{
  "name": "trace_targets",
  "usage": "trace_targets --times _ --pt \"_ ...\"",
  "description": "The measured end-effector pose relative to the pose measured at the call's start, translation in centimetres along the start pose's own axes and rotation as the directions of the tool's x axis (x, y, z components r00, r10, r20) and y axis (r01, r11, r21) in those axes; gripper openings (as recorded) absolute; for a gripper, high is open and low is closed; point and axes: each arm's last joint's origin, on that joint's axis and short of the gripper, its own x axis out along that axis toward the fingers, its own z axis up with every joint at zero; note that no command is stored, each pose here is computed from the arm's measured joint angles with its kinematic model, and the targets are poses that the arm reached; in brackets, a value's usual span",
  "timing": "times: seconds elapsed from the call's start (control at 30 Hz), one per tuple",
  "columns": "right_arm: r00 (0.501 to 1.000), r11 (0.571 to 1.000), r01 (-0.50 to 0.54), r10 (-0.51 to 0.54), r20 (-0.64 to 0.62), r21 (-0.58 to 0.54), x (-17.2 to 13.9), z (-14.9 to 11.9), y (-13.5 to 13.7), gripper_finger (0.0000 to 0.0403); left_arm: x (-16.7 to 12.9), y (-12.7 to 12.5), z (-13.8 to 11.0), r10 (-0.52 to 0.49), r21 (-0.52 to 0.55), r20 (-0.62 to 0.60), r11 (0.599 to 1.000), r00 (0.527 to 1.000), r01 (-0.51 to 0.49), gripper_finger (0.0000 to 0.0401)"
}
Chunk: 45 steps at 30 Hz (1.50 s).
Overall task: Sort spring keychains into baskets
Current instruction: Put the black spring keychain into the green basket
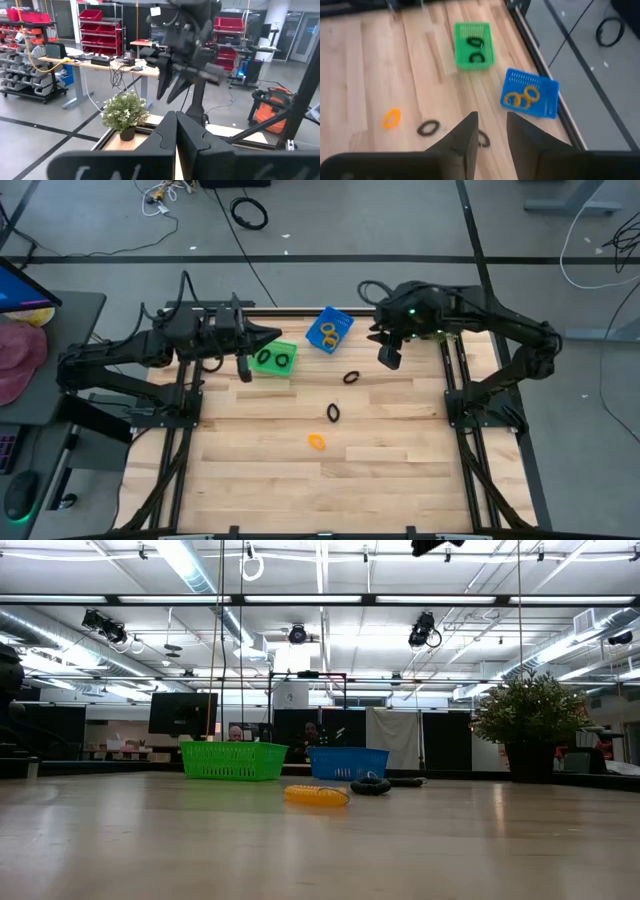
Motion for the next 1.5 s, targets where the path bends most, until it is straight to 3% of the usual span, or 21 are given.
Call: trace_targets --times 0.4,0.57,0.87,1.0,1.2,1.5 --pt "0.979 0.99 -0.123 0.11 -0.172 -0.072 6.5 -2.2 0.7 0.0113 -0.1 -0.6 -0.1 -0.042 0.004 -0.008 0.999 0.999 0.042 0.0003" --pt "0.959 0.98 -0.185 0.163 -0.232 -0.075 10.2 -3.3 0.4 0.0152 -0.2 -1.0 -0.2 -0.06 0.006 -0.023 0.998 0.998 0.06 0.0004" --pt "0.913 0.971 -0.195 0.129 -0.387 -0.135 17.4 -5.2 -0.6 0.0227 -0.3 -1.4 -0.3 -0.075 0.005 -0.025 0.997 0.997 0.075 0.0004" --pt "0.889 0.949 -0.228 0.111 -0.444 -0.219 19.7 -6.9 -0.6 0.0231 -0.4 -1.6 -0.3 -0.07 0.006 -0.025 0.997 0.997 0.071 0.0004" --pt "0.892 0.921 -0.261 0.115 -0.438 -0.289 22.1 -9.5 -0.3 0.0231 -0.4 -1.6 -0.3 -0.055 0.009 -0.029 0.998 0.998 0.055 0.0005" --pt "0.86 0.902 -0.317 0.143 -0.49 -0.292 24.8 -11.7 0.1 0.0231 -0.4 -1.6 -0.3 -0.054 0.01 -0.028 0.998 0.998 0.055 0.0005"
